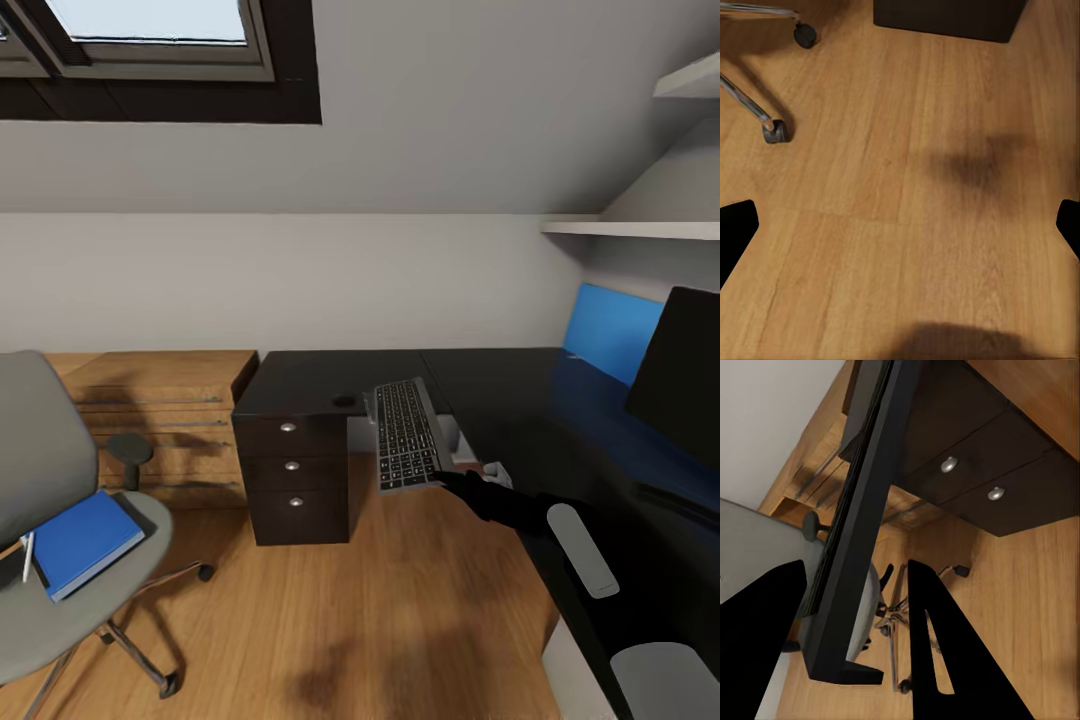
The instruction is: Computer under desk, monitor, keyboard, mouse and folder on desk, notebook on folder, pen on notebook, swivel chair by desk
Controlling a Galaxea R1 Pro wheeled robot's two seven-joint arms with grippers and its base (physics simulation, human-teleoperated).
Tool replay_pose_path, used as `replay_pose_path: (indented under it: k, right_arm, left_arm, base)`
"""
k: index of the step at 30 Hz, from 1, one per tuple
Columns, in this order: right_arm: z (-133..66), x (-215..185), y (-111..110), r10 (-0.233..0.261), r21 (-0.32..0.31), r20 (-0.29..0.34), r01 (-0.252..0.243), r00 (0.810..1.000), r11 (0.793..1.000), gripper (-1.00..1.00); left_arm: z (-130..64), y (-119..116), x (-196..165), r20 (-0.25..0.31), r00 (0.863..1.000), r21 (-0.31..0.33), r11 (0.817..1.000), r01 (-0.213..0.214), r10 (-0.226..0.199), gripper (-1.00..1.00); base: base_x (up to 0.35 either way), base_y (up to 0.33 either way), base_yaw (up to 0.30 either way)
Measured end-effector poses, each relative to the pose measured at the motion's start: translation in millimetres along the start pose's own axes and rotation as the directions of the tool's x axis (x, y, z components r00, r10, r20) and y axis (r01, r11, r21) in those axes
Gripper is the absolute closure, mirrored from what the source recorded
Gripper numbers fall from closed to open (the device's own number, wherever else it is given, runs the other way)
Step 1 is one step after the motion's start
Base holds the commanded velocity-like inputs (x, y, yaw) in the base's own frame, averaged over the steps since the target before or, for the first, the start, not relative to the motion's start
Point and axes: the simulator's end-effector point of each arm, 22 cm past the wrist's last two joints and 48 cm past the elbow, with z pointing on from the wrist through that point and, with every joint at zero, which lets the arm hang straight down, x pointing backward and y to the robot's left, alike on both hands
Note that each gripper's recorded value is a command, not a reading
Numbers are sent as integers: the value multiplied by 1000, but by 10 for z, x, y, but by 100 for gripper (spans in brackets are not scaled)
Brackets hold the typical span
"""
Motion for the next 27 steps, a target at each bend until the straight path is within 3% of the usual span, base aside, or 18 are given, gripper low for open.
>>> replay_pose_path:
  k: [9, 12, 15, 27]
  right_arm:
    - [4, 6, 22, 3, -15, 3, -3, 1000, 1000, 100]
    - [-5, 66, 135, 19, -89, -4, -19, 1000, 996, 100]
    - [-15, 97, 179, 19, -119, -11, -20, 1000, 993, 100]
    - [-9, 121, 147, 25, -120, -15, -26, 1000, 992, 100]
  left_arm:
    - [2, -2, 0, 0, 1000, 1, 1000, -1, 1, -100]
    - [1, -13, 3, -1, 1000, 2, 1000, 0, 0, -100]
    - [0, -15, 4, -1, 1000, 3, 1000, -1, 1, -100]
    - [1, -15, 3, -1, 1000, 3, 1000, 0, 0, -100]
  base:
    - [-250, -146, -11]
    - [-270, -174, 0]
    - [-270, -174, 0]
    - [-271, -173, 0]
